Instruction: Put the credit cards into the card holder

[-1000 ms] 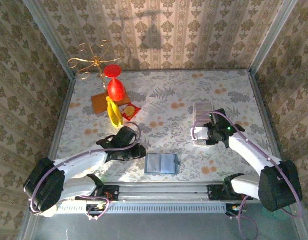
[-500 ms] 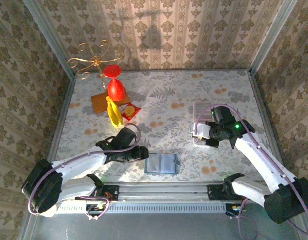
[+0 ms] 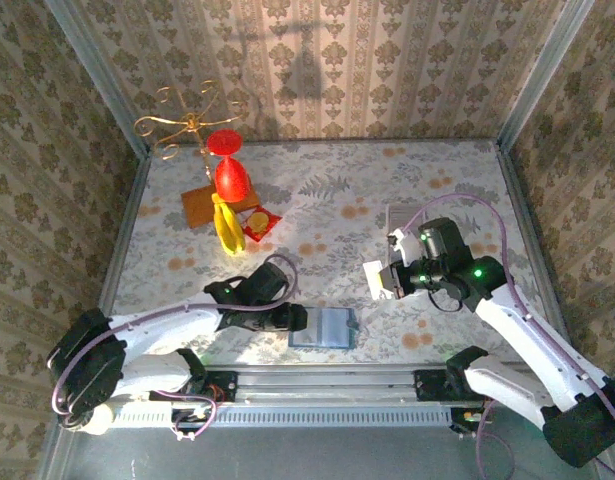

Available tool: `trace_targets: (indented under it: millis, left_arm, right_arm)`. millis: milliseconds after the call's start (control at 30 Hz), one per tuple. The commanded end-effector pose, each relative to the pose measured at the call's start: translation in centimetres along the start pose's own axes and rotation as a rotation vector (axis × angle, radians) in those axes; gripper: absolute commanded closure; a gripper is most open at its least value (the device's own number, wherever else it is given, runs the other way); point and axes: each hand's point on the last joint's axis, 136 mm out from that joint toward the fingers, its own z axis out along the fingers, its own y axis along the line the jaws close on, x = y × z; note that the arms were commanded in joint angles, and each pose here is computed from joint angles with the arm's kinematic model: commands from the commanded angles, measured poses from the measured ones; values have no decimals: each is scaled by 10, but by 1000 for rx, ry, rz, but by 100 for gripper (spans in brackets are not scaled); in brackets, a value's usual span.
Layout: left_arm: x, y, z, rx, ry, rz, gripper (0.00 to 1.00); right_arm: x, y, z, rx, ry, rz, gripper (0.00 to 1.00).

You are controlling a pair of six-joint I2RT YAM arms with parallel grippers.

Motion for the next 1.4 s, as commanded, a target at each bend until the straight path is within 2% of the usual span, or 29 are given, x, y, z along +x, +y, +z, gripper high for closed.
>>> trace_targets:
  millis: [0,100,233,467,700,1033,1167,1367]
  left_arm:
    - [0,2,0,-51,6,41,40]
    - [2,-1,4,-67,19,63,40]
    - [3,-4,9,-78,40,79,41]
    - [4,0,16,-128,56,75,42]
    - [6,11,21,-198,76,51,42]
    - [7,11,27,-195,90,40,45]
    - [10,13,30,-197,103,35,49]
    - [14,16,32,-199,116,23,62]
  right_arm:
    - [10,1,7,-36,-20,360,100]
    - [28,-1,19,-64,-53,517,100]
    - [43,7,29,-118,-113,596,100]
    - [60,22,44,-121,-114,567,100]
    - [53,41,67,-132,-75,525,100]
    - [54,55,98,-125,-29,499,100]
    - [53,62,109,-131,-16,490,100]
    - [56,68,123,-112,25,476,100]
